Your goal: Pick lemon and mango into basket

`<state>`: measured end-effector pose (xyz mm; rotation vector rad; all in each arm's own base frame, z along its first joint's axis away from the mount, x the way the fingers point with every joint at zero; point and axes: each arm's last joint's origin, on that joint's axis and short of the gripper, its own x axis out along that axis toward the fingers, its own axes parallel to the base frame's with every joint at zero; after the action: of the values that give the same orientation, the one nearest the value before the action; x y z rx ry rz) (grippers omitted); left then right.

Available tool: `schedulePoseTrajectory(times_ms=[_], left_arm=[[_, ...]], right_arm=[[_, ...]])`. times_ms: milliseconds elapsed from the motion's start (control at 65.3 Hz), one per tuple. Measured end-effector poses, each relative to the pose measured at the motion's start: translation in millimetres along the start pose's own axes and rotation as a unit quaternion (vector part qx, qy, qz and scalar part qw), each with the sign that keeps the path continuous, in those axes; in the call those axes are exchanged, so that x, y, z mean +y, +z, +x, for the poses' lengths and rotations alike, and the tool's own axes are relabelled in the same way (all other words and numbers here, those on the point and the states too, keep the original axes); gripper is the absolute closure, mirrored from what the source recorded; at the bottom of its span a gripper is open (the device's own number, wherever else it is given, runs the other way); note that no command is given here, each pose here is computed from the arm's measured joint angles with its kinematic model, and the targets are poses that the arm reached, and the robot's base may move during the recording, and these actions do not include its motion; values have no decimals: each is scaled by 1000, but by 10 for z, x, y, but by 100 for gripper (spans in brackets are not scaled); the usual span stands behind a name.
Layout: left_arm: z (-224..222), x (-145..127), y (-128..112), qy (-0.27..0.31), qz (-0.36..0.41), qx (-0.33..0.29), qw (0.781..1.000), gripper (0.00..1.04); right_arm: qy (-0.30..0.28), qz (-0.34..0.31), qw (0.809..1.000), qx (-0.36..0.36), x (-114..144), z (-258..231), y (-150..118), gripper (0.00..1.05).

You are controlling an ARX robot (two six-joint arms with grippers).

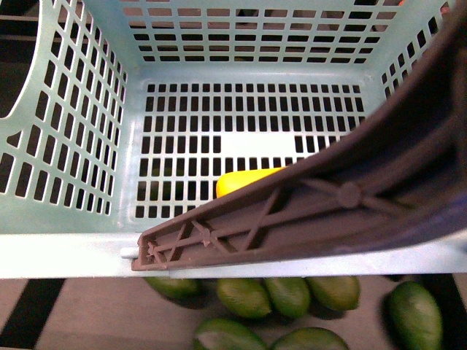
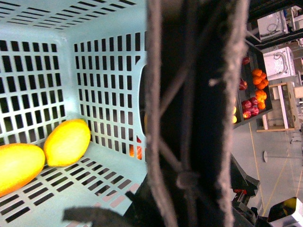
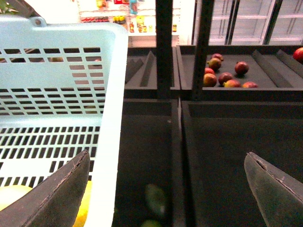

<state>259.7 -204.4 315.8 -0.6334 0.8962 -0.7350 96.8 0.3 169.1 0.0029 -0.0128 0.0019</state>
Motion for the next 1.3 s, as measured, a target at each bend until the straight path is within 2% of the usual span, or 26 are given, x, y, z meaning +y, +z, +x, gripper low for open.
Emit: schedulePoseTrajectory(times_ms=[659, 720, 735, 750, 812, 842, 919, 1011, 1133, 1302], left_arm=[[-4, 8, 7, 2, -1, -2, 1000, 100], [-16, 28, 29, 6, -6, -8, 1000, 100], [-7, 28, 32, 19, -7, -29, 999, 100], [30, 29, 21, 45, -14, -87, 995, 100], [95, 63, 24, 83, -47, -184, 978, 100], [162, 115, 65, 121, -80, -269, 952, 100], [201, 287, 207, 151, -116, -342, 920, 100], [292, 548, 361, 165, -143, -359, 907, 100], [559, 1067, 576, 174, -215, -349, 895, 100], [781, 1581, 803, 177, -311, -362, 861, 100]], right_arm=[[3, 0, 1000, 0, 0, 0, -1, 9], [3, 0, 1000, 0, 0, 0, -1, 9], [3, 0, 1000, 0, 0, 0, -1, 9], [3, 0, 1000, 0, 0, 0, -2, 9], [2, 0, 1000, 0, -1, 0, -2, 9], [2, 0, 1000, 0, 0, 0, -1, 9], [0, 0, 1000, 0, -1, 0, -1, 9], [-2, 0, 1000, 0, -3, 0, -1, 9], [0, 0, 1000, 0, -2, 0, -1, 9], [-1, 0, 1000, 0, -2, 0, -1, 9]])
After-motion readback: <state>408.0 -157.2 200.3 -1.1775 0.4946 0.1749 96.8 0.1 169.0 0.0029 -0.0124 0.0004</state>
